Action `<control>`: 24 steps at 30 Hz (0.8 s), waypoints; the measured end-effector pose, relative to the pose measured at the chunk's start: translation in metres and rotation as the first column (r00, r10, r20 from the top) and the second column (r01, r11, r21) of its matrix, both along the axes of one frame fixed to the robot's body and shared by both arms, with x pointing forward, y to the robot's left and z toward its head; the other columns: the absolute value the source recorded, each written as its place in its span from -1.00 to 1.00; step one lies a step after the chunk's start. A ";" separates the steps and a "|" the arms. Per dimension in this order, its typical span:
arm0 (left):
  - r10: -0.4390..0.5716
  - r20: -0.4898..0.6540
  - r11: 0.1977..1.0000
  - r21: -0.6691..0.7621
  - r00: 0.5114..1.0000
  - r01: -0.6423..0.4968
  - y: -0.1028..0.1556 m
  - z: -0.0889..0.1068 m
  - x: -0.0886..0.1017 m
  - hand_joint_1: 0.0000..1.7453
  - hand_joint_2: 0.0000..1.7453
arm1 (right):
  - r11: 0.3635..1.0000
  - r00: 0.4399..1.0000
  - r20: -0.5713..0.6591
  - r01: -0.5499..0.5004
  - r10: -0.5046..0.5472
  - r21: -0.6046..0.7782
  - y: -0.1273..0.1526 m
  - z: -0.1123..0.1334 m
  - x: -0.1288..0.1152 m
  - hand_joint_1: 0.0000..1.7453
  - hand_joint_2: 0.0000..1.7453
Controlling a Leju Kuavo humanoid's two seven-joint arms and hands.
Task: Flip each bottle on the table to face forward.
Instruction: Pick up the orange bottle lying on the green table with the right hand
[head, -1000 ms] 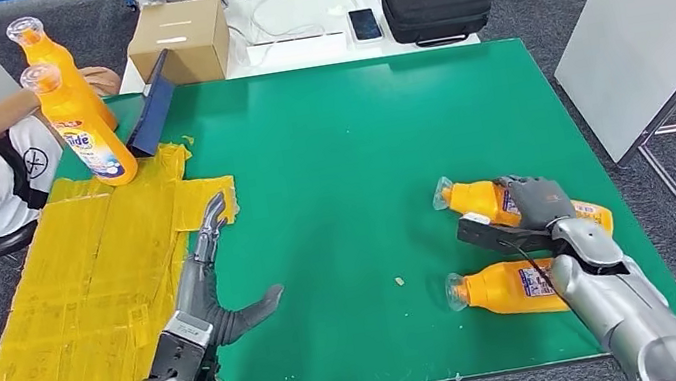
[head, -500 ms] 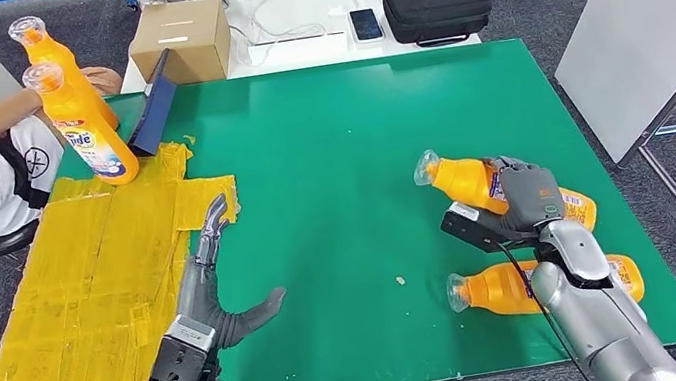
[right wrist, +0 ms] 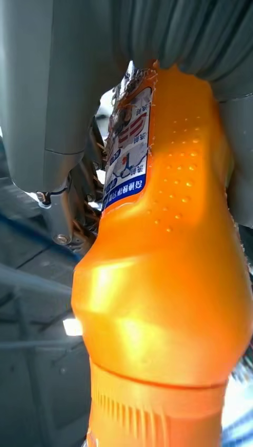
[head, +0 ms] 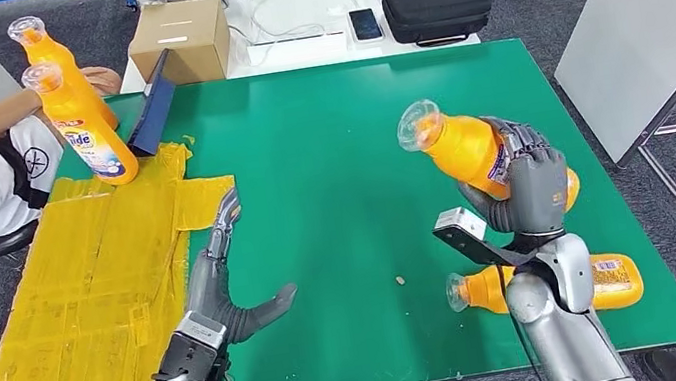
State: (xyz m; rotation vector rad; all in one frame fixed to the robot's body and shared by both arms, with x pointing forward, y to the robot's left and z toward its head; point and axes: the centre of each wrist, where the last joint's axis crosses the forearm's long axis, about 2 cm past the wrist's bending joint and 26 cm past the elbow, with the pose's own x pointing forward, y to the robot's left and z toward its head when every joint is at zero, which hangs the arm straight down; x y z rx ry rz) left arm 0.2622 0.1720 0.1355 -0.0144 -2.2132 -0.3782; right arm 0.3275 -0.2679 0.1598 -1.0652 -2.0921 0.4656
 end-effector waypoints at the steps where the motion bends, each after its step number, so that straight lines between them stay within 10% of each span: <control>1: -0.006 0.001 1.000 0.000 1.000 0.006 -0.001 0.001 0.001 -1.00 1.00 | 0.999 1.000 0.002 -0.028 0.028 0.037 0.004 0.002 -0.001 1.00 1.00; 12: -0.041 0.001 0.999 0.005 0.999 0.041 -0.010 0.004 0.005 -1.00 1.00 | 0.952 0.980 0.033 -0.198 0.196 0.233 0.027 0.013 -0.005 1.00 1.00; 24: -0.097 0.006 0.995 0.010 0.995 0.097 -0.021 0.011 0.012 -1.00 1.00 | 0.739 0.867 0.071 -0.460 0.493 0.492 0.072 0.022 -0.004 1.00 1.00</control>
